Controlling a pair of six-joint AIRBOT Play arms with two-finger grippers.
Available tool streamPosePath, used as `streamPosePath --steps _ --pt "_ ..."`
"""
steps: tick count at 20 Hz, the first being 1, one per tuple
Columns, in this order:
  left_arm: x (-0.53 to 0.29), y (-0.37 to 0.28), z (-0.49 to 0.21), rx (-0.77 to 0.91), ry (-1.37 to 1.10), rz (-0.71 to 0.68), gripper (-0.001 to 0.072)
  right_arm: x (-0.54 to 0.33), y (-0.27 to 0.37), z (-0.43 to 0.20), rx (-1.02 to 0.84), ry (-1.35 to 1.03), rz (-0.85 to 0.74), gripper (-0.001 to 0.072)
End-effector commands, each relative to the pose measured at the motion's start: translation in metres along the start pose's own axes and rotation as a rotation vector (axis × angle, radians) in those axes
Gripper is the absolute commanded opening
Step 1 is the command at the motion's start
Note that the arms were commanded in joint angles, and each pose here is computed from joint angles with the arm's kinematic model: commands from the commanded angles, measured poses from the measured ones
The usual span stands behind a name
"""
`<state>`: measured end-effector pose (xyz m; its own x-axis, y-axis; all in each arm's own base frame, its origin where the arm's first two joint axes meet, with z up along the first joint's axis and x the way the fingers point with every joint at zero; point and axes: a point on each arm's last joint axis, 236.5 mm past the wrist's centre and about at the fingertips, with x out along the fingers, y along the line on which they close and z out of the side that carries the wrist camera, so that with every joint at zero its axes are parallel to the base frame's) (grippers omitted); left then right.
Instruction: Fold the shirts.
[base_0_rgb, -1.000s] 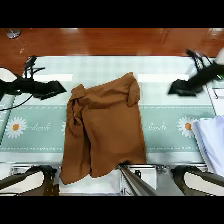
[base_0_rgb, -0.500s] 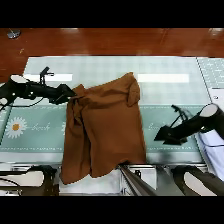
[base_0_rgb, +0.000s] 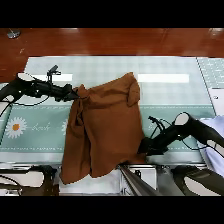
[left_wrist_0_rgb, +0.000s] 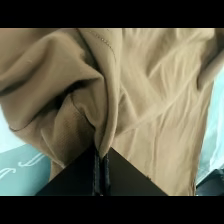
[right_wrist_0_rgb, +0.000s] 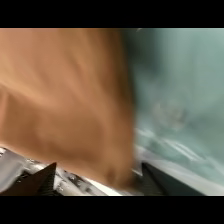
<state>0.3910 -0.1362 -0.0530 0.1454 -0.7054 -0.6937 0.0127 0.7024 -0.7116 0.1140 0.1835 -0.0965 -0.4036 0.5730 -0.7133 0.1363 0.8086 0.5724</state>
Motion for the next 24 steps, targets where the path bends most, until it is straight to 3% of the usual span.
streamPosePath --steps 1,2,3,7,13,19,24 --pt "0.0 -0.003 -0.004 0.006 0.017 -0.01 0.0027 0.015 0.019 0.017 -0.033 -0.026 0.022 0.0382" --pt "0.0 -0.003 -0.004 0.007 0.02 -0.011 0.0027 0.013 0.026 0.023 -0.067 -0.048 0.032 0.0143" --pt "0.0 -0.003 -0.005 0.007 0.023 -0.013 0.0027 0.008 0.036 0.03 -0.109 -0.067 0.053 0.0024" --pt "-0.025 -0.001 0.007 0.006 -0.043 -0.005 0.0027 -0.052 0.046 0.075 -0.182 -0.198 0.011 0.0023" --pt "-0.091 -0.02 0.006 0.139 -0.204 0.03 0.0027 -0.25 0.033 0.164 -0.119 -0.683 -0.046 0.0022" --pt "-0.053 -0.045 -0.113 0.124 -0.135 -0.051 0.0027 -0.351 0.035 0.212 -0.139 -0.921 -0.068 0.0022" --pt "0.011 -0.037 -0.209 0.078 0.038 -0.05 0.0028 -0.309 0.016 0.246 -0.049 -0.801 -0.023 0.0037"
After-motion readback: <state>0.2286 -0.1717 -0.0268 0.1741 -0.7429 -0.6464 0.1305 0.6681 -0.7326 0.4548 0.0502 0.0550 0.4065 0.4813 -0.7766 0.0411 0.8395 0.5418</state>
